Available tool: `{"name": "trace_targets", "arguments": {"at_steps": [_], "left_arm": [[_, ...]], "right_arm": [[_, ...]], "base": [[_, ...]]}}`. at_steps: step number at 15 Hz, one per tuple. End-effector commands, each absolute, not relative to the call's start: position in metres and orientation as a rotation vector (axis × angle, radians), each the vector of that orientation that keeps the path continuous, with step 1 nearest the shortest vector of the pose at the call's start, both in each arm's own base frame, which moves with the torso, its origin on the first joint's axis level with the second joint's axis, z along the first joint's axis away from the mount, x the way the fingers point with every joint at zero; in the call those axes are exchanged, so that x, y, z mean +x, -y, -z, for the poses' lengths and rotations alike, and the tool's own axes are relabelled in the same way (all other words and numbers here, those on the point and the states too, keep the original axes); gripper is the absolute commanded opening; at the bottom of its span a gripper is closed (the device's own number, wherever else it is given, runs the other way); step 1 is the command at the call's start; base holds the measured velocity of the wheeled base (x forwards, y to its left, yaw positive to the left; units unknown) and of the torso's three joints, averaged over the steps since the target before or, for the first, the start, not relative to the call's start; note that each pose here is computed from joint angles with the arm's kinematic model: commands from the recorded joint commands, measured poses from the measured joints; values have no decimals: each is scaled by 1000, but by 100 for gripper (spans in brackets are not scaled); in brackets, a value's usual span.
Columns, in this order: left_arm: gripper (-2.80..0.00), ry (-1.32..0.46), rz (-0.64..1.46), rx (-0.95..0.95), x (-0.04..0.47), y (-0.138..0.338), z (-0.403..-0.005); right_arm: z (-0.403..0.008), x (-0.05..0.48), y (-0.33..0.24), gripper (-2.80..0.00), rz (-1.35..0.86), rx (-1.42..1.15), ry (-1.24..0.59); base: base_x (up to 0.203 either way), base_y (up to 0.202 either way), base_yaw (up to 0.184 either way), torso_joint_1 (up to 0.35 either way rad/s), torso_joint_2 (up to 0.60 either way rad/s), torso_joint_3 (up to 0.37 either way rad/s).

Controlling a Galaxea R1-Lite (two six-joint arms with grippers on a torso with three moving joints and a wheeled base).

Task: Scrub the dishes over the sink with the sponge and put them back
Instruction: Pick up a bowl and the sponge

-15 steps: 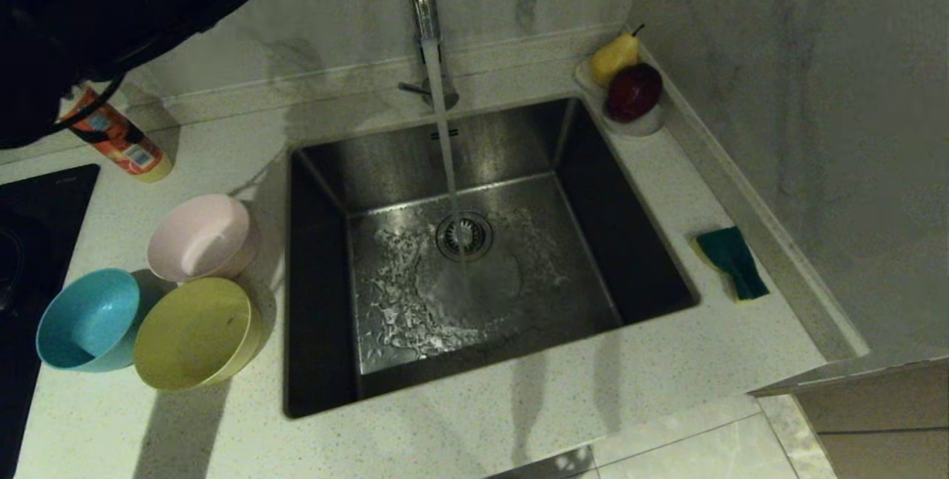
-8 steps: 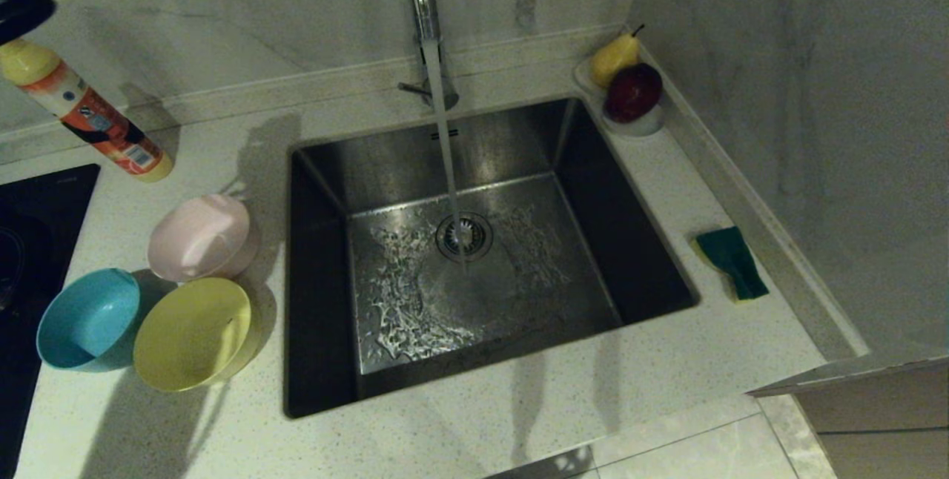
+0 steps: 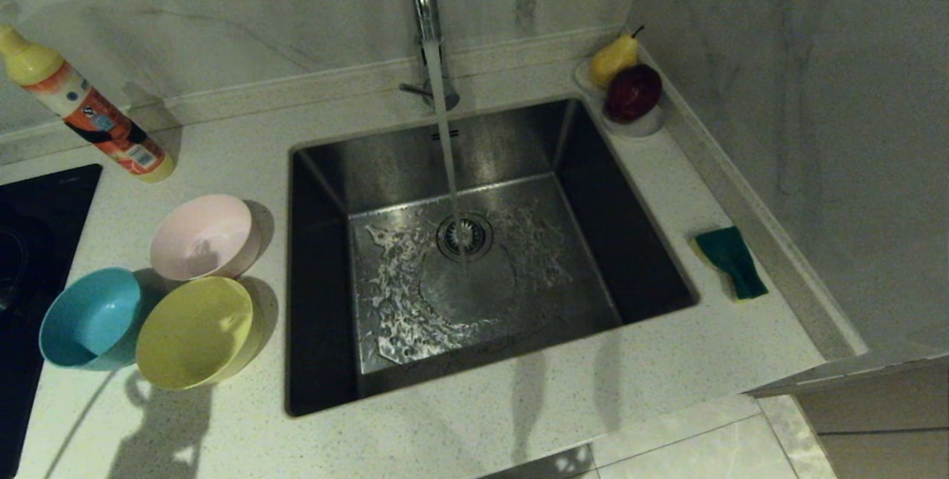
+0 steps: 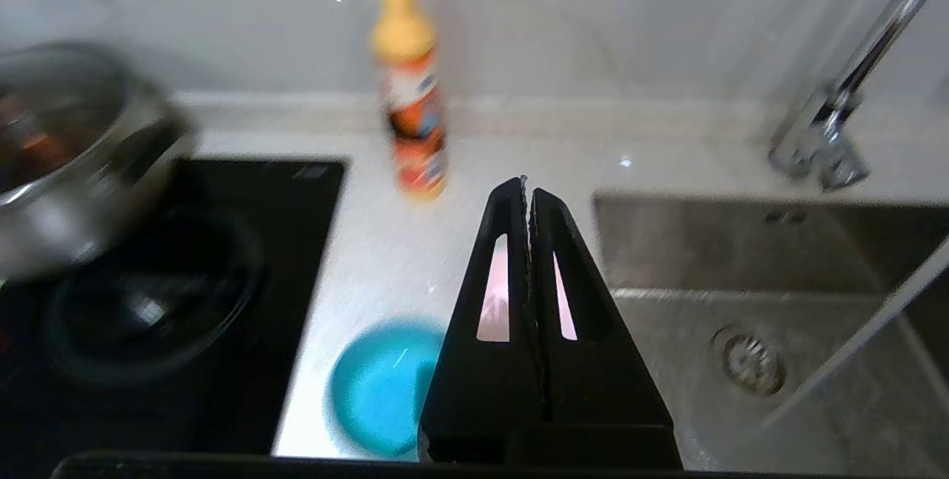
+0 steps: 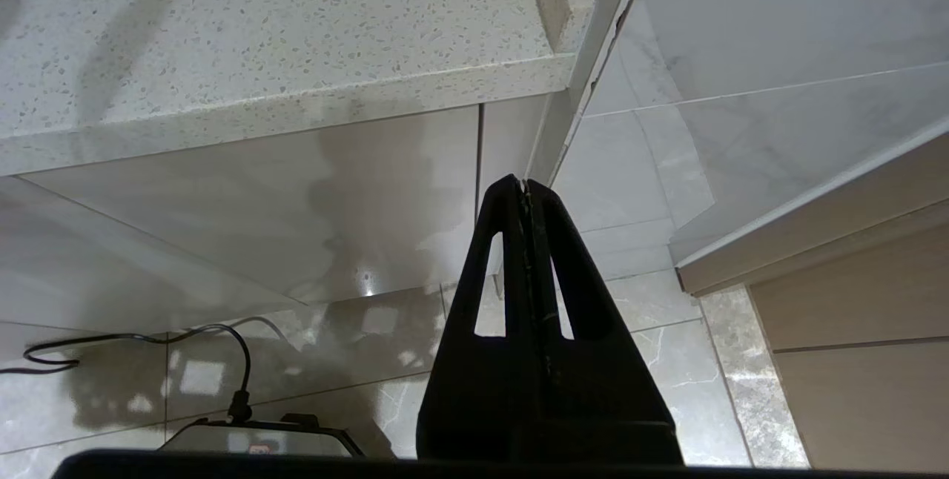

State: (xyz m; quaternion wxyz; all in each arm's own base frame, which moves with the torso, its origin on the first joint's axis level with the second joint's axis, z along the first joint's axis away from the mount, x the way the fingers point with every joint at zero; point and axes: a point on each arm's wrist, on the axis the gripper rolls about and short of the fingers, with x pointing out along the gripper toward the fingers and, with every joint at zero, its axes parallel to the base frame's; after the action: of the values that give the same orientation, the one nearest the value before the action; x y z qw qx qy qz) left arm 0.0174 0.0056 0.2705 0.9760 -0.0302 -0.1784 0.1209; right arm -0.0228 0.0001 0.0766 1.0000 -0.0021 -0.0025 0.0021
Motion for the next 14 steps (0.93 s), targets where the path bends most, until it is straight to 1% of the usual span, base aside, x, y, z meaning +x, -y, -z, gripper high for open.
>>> {"name": "trace_targets", "arguments": {"at_steps": [1, 4, 8, 10, 11, 14], "left_arm": [[-280, 405, -260, -62, -16, -5, -227], [-280, 346, -239, -50, -18, -5, -179], [-280, 254, -228, -43, -13, -5, -128], [-280, 297, -197, -37, -22, -4, -111], [-280, 286, -175, -33, -25, -4, -101], [-280, 180, -53, -87, -22, -1, -87]], "right_arm": [[-77, -23, 0, -280, -6, -5, 6], [-76, -23, 0, -280, -5, -5, 5], [-77, -23, 0, -280, -5, -5, 5], [-76, -23, 0, -280, -5, -5, 5], [-76, -23, 0, -280, -5, -5, 4], [-77, -23, 0, -280, -5, -5, 5]], "base": [[0, 0, 0, 0, 0, 0], [0, 0, 0, 0, 0, 0], [0, 0, 0, 0, 0, 0], [0, 0, 0, 0, 0, 0], [0, 0, 0, 0, 0, 0], [0, 0, 0, 0, 0, 0]]}}
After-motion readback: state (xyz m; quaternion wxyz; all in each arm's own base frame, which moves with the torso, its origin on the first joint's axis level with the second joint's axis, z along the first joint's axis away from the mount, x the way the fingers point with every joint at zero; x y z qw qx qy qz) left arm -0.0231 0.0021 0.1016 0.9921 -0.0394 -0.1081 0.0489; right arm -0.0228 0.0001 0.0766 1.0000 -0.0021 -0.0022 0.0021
